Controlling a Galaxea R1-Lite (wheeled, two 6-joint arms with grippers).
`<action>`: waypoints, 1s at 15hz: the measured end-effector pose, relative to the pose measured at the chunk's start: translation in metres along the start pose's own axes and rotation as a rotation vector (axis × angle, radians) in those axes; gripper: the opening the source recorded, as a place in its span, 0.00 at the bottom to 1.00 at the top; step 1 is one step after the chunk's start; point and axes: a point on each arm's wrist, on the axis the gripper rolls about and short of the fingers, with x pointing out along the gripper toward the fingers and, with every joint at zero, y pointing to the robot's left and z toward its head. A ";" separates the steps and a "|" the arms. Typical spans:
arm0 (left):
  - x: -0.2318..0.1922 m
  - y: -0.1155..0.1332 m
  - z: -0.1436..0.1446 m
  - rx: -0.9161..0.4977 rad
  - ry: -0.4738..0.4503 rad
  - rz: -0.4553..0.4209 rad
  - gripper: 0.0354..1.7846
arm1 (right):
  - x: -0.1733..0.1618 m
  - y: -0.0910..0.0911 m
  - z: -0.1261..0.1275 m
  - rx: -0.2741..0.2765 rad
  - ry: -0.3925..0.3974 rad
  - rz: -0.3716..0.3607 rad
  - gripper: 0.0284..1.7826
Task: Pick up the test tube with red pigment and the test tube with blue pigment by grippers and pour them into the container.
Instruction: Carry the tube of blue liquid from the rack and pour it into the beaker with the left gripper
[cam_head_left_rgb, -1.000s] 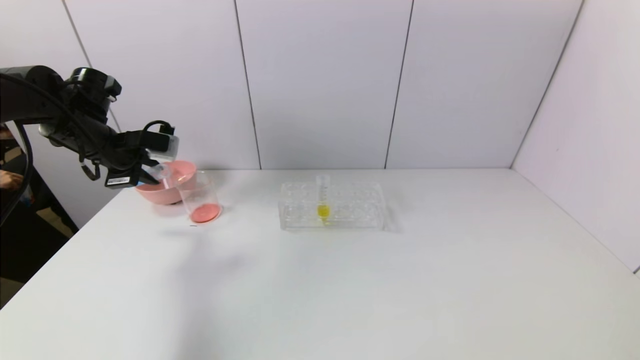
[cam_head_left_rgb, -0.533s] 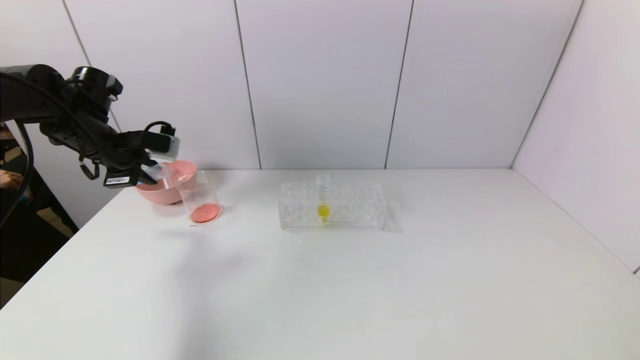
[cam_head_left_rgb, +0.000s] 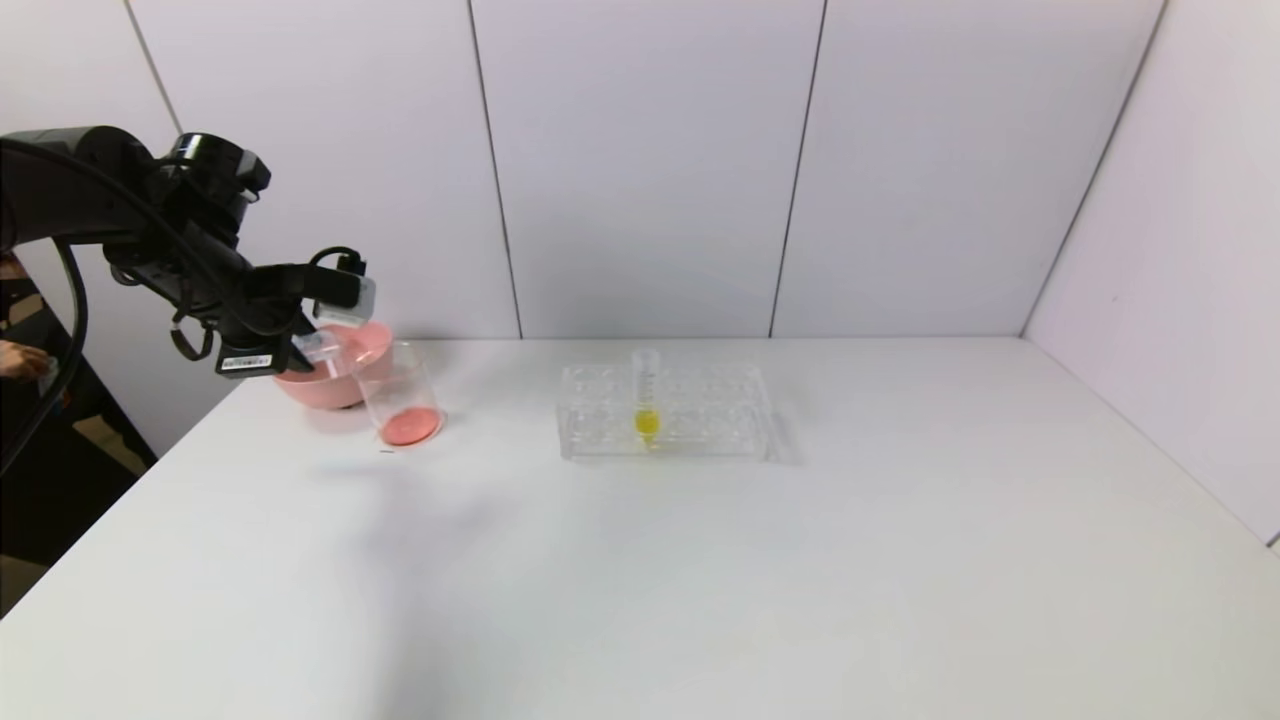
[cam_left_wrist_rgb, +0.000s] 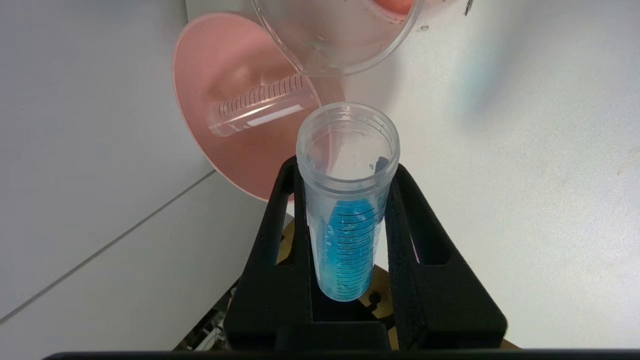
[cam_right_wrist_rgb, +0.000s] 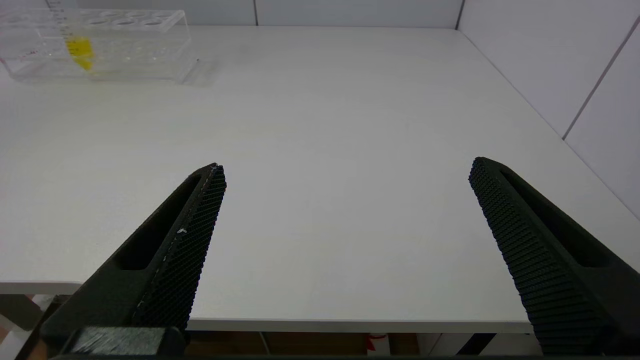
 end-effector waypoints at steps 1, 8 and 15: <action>0.000 0.000 0.001 0.000 0.008 0.000 0.24 | 0.000 0.000 0.000 0.000 0.000 0.000 1.00; 0.000 -0.001 0.009 -0.051 0.047 0.002 0.24 | 0.000 0.000 0.000 0.000 0.000 0.000 1.00; 0.003 -0.002 0.018 -0.111 0.075 0.014 0.24 | 0.000 0.000 0.000 0.000 0.000 0.000 1.00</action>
